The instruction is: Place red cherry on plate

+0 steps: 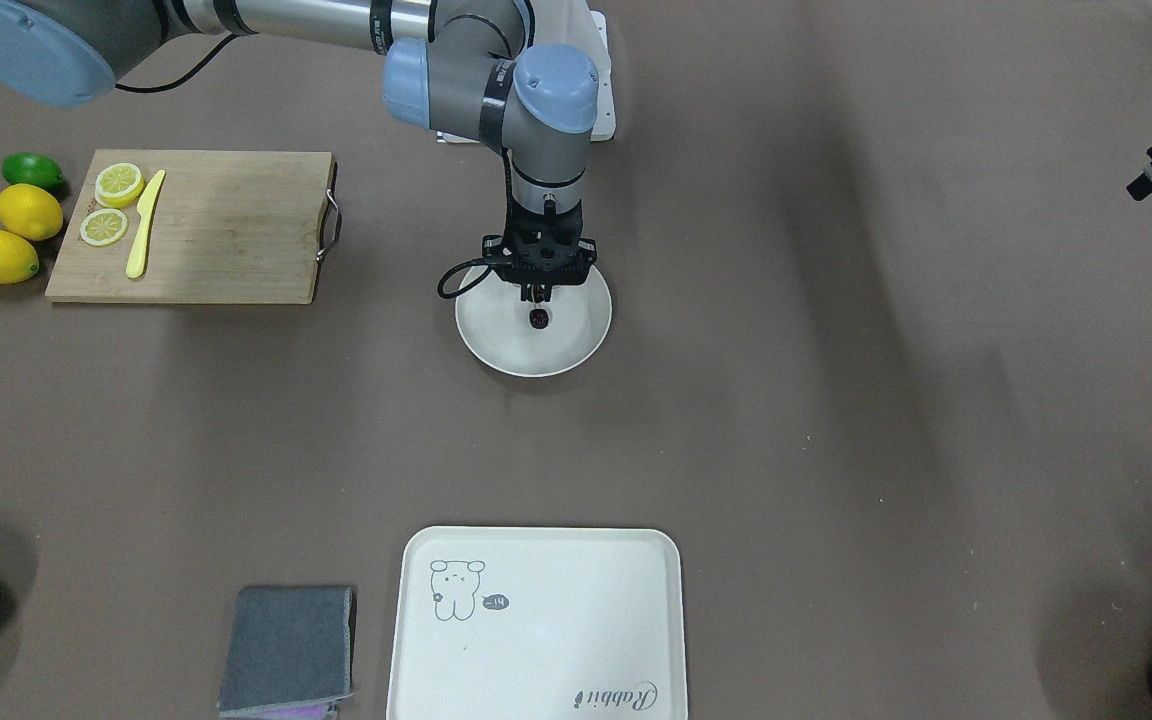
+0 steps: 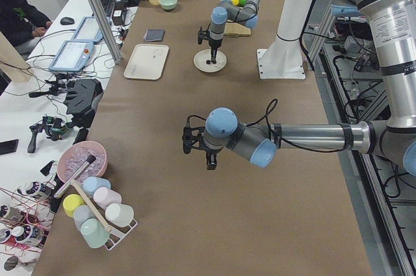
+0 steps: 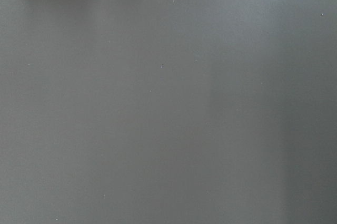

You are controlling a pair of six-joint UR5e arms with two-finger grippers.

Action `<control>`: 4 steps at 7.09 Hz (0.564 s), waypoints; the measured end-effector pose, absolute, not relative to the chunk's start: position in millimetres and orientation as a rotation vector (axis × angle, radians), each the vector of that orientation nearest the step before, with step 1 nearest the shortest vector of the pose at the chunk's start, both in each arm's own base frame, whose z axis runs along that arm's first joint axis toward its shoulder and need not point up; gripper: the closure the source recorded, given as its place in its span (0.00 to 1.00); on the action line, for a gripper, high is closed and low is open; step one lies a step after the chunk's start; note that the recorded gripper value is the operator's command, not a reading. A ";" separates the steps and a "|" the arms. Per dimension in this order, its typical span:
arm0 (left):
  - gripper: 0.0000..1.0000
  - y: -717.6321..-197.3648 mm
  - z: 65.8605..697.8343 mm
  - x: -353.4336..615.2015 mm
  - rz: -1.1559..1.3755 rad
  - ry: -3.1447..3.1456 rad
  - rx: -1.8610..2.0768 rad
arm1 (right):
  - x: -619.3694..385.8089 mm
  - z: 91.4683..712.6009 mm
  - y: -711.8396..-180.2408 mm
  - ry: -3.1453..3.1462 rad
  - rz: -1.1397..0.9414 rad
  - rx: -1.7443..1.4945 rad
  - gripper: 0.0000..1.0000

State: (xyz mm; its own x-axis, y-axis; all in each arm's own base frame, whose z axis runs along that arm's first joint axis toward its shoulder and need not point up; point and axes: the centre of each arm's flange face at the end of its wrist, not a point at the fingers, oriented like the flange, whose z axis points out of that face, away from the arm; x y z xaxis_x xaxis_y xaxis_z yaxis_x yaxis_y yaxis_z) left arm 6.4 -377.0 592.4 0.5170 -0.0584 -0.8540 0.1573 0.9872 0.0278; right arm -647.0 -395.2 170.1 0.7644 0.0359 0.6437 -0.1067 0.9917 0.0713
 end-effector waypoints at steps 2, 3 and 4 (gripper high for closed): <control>0.01 -377.0 592.4 6.4 -0.130 1.020 0.106 | -612.5 149.4 -415.1 -0.723 0.112 0.074 0.00; 0.01 -376.7 592.7 6.0 -0.131 1.020 0.106 | -575.7 129.3 -425.8 -0.746 0.120 0.055 0.00; 0.01 -376.7 593.9 5.9 -0.132 1.021 0.103 | -528.7 110.5 -433.9 -0.754 0.117 0.044 0.00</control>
